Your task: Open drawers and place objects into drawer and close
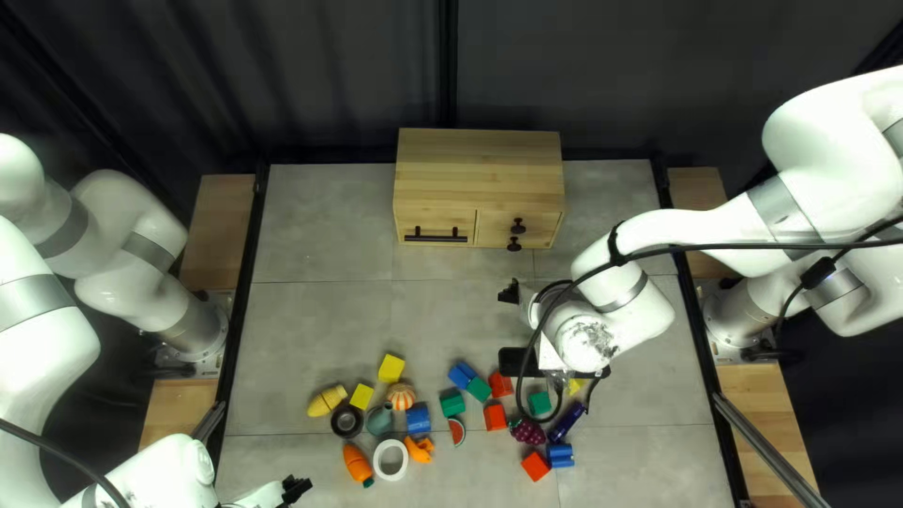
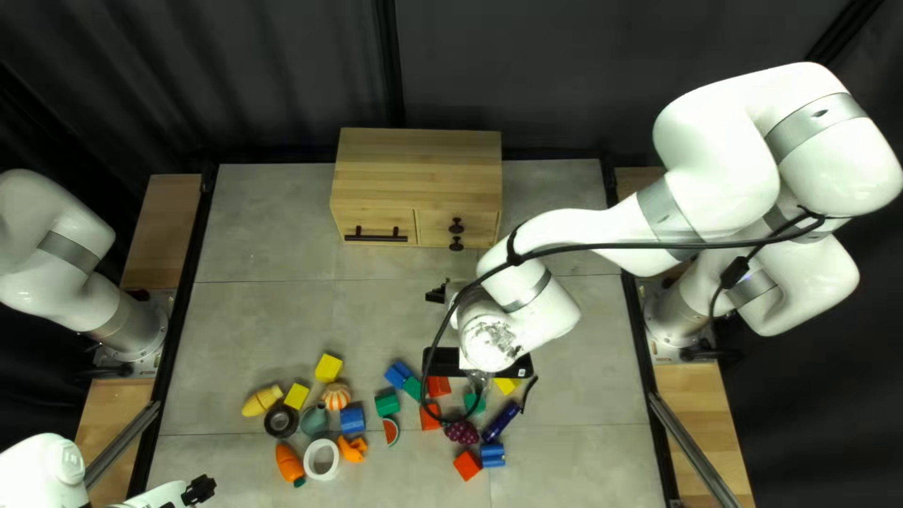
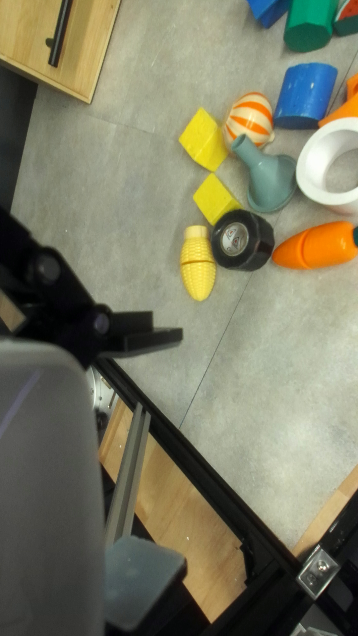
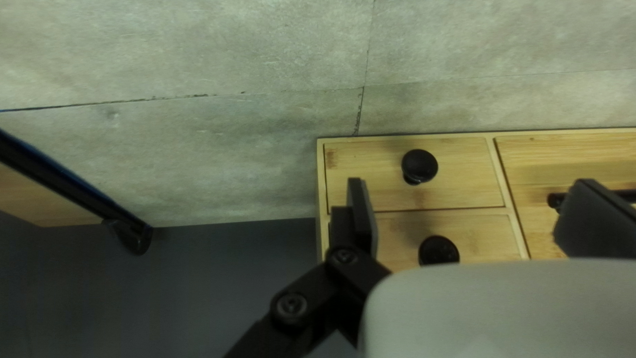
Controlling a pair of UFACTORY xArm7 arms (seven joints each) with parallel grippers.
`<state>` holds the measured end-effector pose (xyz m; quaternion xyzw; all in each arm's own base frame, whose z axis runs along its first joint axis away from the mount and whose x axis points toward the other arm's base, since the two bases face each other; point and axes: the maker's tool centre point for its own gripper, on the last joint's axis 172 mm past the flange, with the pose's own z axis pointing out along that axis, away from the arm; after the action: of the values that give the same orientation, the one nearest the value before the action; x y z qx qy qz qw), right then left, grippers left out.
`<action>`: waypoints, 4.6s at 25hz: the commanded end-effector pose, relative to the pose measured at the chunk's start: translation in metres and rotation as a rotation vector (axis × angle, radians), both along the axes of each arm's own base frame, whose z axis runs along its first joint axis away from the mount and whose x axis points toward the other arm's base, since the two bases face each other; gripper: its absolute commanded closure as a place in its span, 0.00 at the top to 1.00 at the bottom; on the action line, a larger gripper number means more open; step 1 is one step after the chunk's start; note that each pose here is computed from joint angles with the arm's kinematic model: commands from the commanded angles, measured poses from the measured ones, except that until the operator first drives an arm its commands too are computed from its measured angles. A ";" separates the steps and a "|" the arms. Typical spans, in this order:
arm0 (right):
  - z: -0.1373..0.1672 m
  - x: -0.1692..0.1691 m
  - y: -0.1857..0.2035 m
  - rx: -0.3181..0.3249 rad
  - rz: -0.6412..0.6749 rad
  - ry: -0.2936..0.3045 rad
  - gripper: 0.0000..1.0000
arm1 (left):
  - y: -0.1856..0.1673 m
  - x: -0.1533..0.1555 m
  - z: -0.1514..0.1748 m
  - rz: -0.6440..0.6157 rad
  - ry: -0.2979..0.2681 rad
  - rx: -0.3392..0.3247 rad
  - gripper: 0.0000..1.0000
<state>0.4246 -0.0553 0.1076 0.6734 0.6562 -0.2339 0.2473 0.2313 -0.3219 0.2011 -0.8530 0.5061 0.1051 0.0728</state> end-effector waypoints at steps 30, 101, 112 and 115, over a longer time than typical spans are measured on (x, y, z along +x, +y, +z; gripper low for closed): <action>-0.054 0.017 -0.092 0.011 -0.021 0.042 1.00 | 0.000 0.000 0.000 0.000 0.000 0.000 1.00; -0.055 0.024 -0.088 -0.018 -0.022 0.035 0.11 | 0.000 0.000 0.000 0.000 0.000 0.000 1.00; -0.052 0.024 -0.085 -0.022 -0.018 0.038 0.11 | 0.000 0.000 0.000 0.000 0.000 0.000 1.00; -0.050 0.024 -0.085 -0.023 -0.017 0.039 0.10 | 0.000 0.000 0.000 0.000 0.000 0.000 1.00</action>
<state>0.4486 -0.1406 0.0564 0.6719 0.6521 -0.2562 0.2402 0.2313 -0.3219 0.2011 -0.8530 0.5061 0.1051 0.0728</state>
